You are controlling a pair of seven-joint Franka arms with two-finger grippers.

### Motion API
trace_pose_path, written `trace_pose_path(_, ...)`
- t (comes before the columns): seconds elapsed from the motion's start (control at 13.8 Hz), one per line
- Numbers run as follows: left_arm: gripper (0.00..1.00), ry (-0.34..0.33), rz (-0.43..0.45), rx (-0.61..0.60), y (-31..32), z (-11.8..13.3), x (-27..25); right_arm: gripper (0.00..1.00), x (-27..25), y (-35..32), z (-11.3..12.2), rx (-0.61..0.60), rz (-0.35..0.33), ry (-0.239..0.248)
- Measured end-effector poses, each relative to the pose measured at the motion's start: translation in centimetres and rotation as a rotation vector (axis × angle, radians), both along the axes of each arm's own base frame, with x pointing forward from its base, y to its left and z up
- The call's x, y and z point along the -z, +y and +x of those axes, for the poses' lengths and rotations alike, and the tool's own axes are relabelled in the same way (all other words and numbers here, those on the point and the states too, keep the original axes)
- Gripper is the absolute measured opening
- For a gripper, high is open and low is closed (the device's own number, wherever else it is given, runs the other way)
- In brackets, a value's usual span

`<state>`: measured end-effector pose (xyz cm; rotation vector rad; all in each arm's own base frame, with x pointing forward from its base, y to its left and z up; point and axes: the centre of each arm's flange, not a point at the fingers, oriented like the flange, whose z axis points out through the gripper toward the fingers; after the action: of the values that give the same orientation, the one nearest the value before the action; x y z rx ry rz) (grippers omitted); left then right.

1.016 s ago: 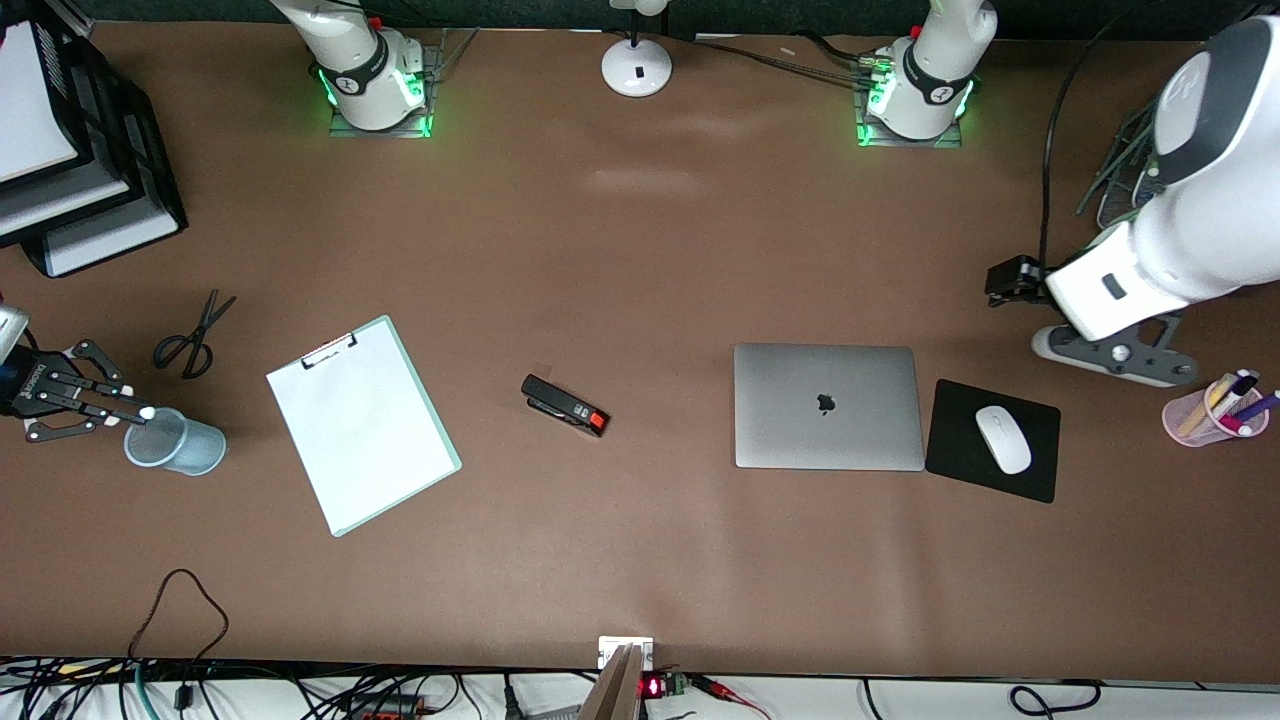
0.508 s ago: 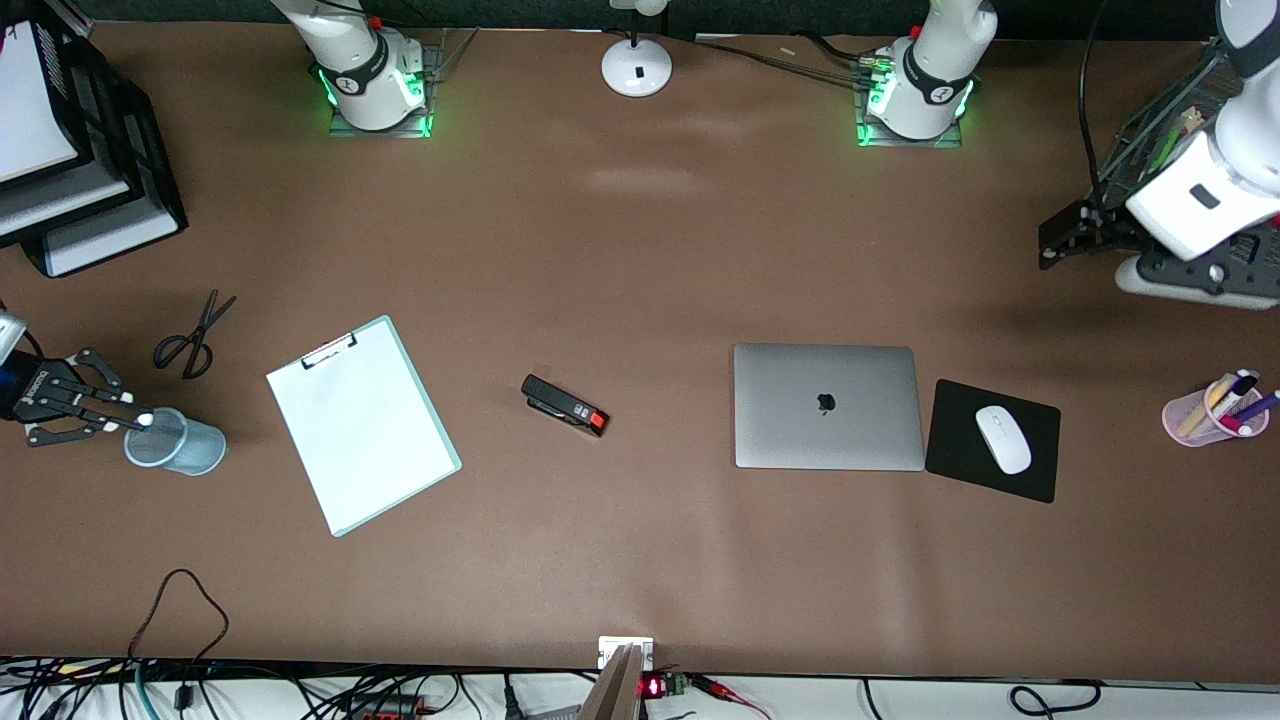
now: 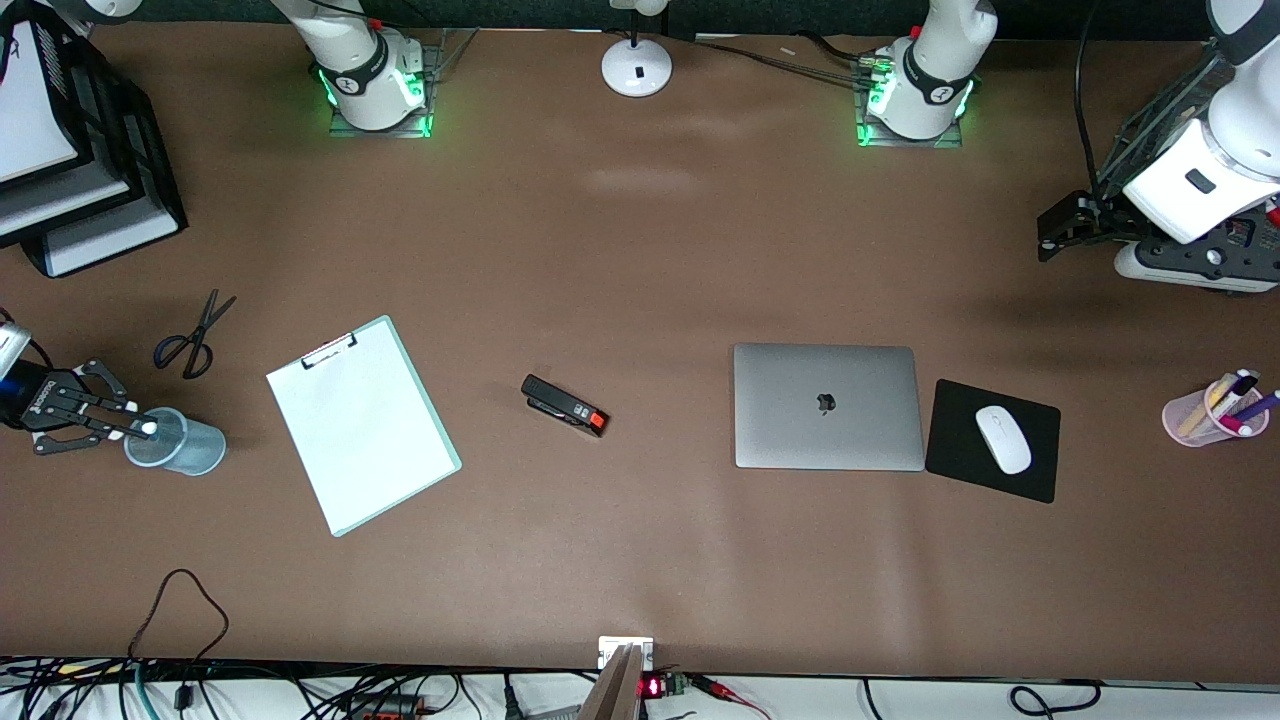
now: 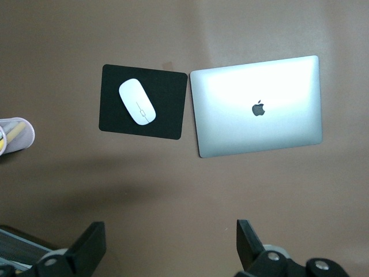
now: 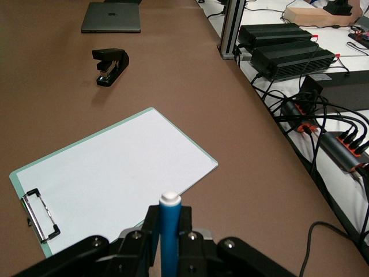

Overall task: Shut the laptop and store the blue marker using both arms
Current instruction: 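Lower the blue marker into the mesh pen cup with the right gripper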

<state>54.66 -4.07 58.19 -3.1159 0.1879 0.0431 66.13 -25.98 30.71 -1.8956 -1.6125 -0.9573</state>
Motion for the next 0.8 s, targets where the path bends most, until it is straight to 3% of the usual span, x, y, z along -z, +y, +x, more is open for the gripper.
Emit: trace_pose_path(0.8,1.00,0.013,0.002,-0.032,0.2,0.1,-0.2,0.18,4.1,-1.4,-0.5,0.035,0.054,0.024)
